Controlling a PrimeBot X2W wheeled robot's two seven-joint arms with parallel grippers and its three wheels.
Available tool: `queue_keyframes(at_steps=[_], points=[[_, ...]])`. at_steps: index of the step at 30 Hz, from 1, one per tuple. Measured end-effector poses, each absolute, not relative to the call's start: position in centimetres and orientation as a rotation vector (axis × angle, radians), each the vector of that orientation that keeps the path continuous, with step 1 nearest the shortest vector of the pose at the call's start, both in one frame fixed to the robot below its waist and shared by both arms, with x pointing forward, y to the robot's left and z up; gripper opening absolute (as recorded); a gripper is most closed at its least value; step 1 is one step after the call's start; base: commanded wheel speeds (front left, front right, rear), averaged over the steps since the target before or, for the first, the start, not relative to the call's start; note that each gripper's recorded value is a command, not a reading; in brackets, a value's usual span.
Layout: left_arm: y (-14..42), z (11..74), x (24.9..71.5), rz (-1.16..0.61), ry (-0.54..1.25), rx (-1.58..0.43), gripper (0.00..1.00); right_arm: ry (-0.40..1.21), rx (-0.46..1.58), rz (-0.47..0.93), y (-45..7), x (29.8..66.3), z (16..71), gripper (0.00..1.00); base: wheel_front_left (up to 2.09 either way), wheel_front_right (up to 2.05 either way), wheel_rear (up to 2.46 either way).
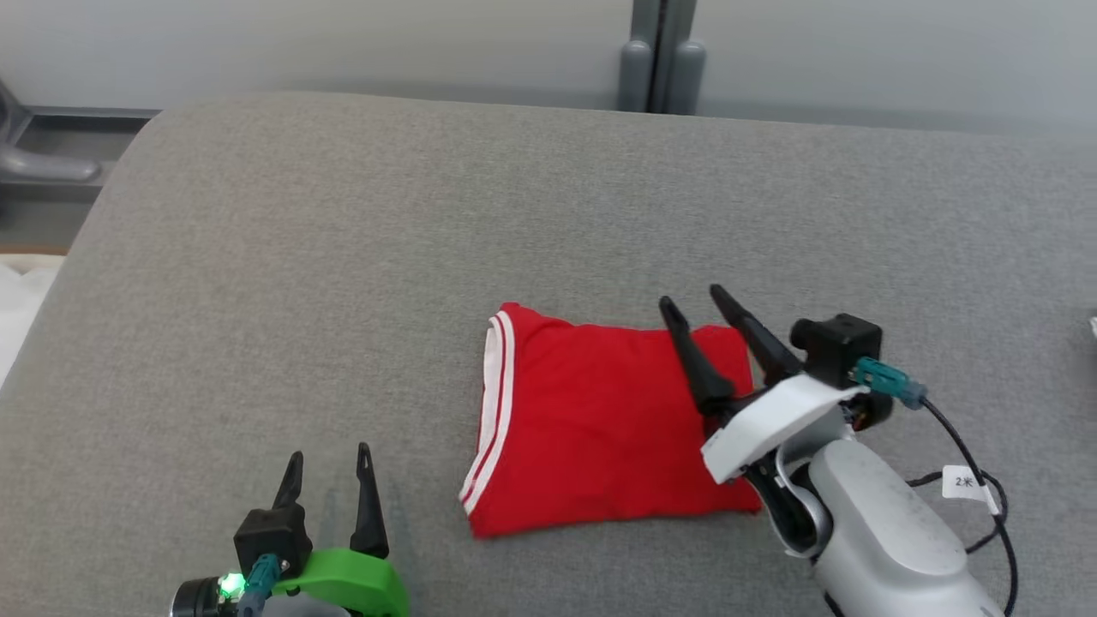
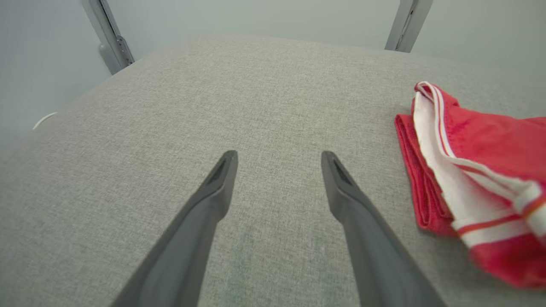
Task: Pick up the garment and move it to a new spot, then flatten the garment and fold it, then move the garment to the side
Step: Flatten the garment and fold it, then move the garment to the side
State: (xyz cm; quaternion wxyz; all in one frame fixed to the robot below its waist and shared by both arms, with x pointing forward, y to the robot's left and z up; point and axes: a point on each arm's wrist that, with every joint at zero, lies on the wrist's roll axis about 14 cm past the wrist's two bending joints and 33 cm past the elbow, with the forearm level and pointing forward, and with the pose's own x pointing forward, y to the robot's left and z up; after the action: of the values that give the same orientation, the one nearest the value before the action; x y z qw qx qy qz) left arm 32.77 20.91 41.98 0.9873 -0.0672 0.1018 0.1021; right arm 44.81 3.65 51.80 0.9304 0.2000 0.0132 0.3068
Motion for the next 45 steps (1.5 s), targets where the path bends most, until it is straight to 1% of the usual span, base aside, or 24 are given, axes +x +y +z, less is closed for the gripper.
queue_keyframes(at_steps=[5, 11, 16, 19, 26, 29, 39, 45], points=[[19.4, 42.7, 34.7, 0.139, 0.179, -0.118, 1.00, 0.004, 0.308, 0.412, -4.0, 46.1, 50.3, 1.00, 0.00, 0.00, 0.00], [17.3, 43.4, 36.6, 0.056, 0.154, -0.095, 1.00, 0.015, 0.218, 0.217, -11.4, 45.0, 48.5, 1.00, 0.00, 0.00, 0.00], [15.8, 43.6, 37.4, 0.000, 0.145, -0.065, 1.00, 0.044, 0.162, 0.136, -14.7, 43.1, 47.2, 1.00, 0.00, 0.00, 0.00], [15.5, 43.3, 36.8, -0.010, 0.156, -0.063, 1.00, 0.075, 0.147, 0.096, -16.2, 41.1, 46.1, 1.00, 0.00, 0.00, 0.00], [15.3, 43.2, 34.9, -0.018, 0.161, -0.064, 1.00, 0.098, 0.140, 0.072, -17.0, 38.5, 45.3, 1.00, 0.00, 0.00, 0.00], [15.5, 43.3, 34.2, -0.010, 0.157, -0.067, 1.00, 0.096, 0.157, 0.054, -17.5, 37.9, 45.4, 1.00, 0.00, 0.00, 0.00], [15.9, 43.5, 33.5, 0.005, 0.150, -0.066, 1.00, 0.103, 0.168, 0.069, -16.9, 37.5, 45.2, 1.00, 0.00, 0.00, 0.00], [15.7, 43.2, 33.6, -0.002, 0.159, -0.067, 1.00, 0.120, 0.141, 0.133, -14.9, 38.2, 44.8, 1.00, 0.00, 0.00, 0.00]])
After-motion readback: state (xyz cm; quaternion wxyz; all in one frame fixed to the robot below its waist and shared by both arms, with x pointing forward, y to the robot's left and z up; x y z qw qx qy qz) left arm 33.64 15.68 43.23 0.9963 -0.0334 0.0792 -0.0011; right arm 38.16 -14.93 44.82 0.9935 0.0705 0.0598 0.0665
